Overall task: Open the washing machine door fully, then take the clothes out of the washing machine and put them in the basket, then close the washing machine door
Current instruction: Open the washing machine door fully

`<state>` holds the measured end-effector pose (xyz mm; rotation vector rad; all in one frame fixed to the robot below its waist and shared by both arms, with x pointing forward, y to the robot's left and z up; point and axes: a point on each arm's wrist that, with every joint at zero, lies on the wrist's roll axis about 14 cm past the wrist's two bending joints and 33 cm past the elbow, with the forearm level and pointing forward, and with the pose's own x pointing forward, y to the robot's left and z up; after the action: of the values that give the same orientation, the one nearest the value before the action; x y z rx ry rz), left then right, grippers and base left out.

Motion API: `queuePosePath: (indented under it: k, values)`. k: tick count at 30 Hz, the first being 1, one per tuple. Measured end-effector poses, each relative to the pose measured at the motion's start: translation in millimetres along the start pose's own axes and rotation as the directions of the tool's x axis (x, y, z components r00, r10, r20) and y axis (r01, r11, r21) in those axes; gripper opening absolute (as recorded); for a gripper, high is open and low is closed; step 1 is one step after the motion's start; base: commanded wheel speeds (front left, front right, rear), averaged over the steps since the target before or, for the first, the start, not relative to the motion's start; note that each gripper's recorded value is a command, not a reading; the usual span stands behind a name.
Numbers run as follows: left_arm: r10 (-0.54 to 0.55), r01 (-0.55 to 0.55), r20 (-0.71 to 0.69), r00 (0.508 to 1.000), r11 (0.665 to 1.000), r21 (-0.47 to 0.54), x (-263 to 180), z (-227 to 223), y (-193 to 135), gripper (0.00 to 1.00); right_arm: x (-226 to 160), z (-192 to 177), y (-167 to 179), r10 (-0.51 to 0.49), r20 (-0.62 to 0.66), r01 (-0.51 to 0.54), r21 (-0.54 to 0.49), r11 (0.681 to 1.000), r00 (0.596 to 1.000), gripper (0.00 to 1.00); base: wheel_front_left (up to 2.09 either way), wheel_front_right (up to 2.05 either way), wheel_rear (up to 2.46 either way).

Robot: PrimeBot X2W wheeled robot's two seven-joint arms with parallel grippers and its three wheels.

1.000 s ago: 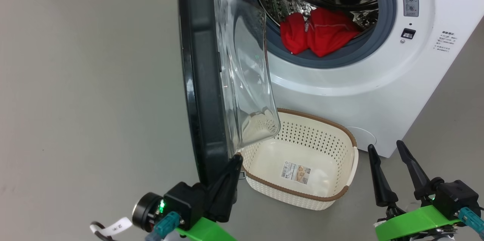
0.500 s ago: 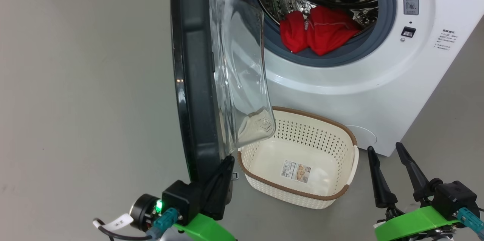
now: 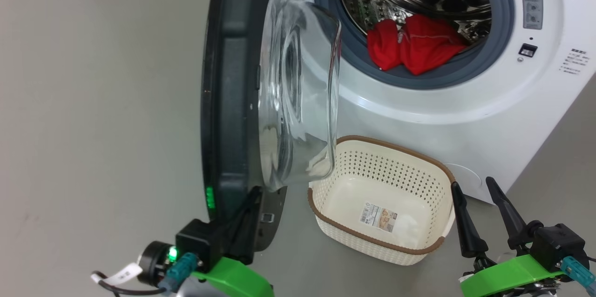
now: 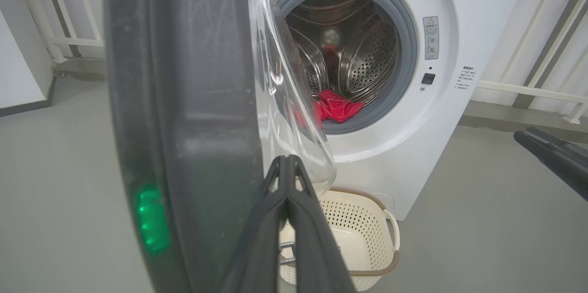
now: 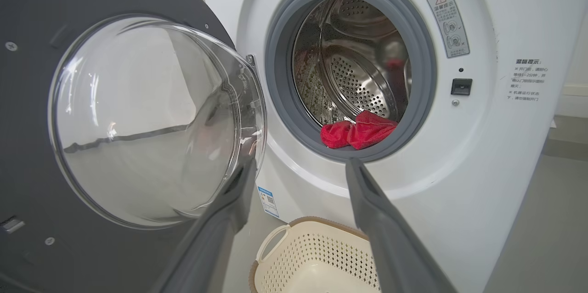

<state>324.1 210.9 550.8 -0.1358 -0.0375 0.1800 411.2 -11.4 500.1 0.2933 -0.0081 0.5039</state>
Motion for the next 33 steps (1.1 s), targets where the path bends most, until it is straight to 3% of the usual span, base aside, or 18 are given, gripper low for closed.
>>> queuePosePath:
  k: [16, 33]
  values:
    - [0.245, -0.245, 0.01, 0.969, 0.969, 0.017, -13.7, -6.0, 84.0, 0.0, 6.2, -8.7, 12.3, 0.039, -0.023, -0.039, 0.005, 0.999, 0.999, 1.0, 0.0, 0.0, 0.0]
    - [0.376, -0.377, 0.027, 0.926, 0.924, 0.063, -1.2, -8.3, 143.0, 0.0, 4.3, -18.6, 7.8, 0.034, -0.05, -0.035, -0.015, 0.999, 0.998, 1.0, 0.0, 0.0, 0.0]
